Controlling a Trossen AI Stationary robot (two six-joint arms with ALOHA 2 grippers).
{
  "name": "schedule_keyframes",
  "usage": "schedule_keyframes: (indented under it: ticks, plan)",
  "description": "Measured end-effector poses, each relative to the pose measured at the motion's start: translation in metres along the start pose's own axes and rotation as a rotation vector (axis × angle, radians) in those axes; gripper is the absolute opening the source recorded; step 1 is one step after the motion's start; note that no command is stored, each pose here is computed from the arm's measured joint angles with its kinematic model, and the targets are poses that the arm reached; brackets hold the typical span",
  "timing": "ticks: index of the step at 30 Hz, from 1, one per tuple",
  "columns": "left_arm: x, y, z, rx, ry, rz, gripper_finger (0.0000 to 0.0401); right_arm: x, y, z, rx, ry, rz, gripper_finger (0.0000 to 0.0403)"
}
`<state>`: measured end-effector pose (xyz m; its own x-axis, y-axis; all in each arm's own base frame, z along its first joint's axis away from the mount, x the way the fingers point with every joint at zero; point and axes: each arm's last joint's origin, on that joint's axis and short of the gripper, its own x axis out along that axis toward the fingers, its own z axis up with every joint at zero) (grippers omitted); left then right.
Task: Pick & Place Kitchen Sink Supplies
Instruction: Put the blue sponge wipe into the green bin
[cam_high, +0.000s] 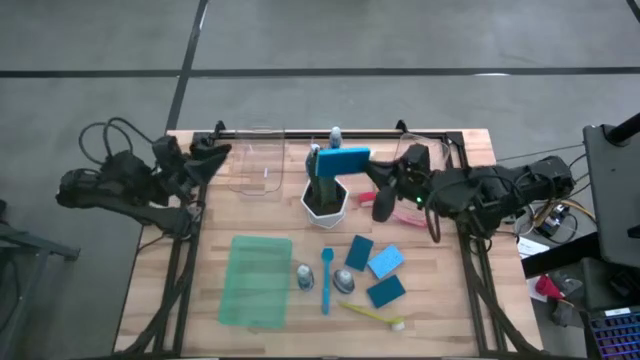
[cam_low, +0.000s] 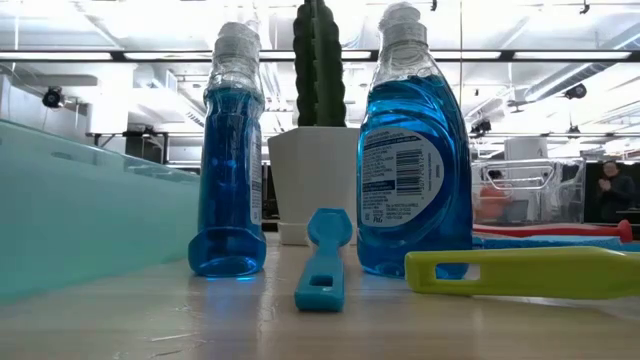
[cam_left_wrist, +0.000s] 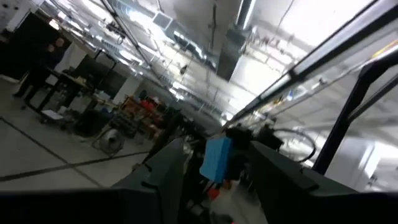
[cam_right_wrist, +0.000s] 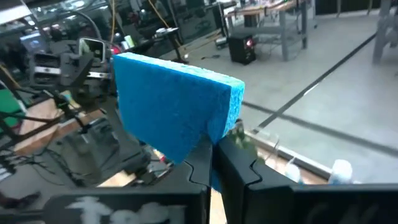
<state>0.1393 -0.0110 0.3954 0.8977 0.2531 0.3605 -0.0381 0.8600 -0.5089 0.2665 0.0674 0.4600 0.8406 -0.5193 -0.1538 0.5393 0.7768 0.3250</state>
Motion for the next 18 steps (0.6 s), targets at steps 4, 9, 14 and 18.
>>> schedule_keyframes:
  ticks: [4, 9, 14, 18]
  plan:
    - [0.024, -0.013, 0.004, 0.042, 0.011, -0.001, 0.0174, 0.011, 0.008, 0.01, -0.044, -0.022, -0.014, 0.0011]
    - [0.05, -0.025, 0.003, 0.129, 0.032, 0.004, 0.0173, 0.022, 0.024, 0.02, -0.117, -0.043, -0.011, 0.0011]
    - [0.065, -0.032, 0.003, 0.165, 0.033, -0.001, 0.0173, 0.029, 0.035, 0.028, -0.146, -0.047, -0.016, 0.0011]
    - [0.072, -0.036, 0.005, 0.166, 0.032, -0.01, 0.0173, 0.033, 0.039, 0.031, -0.174, -0.026, -0.029, 0.0011]
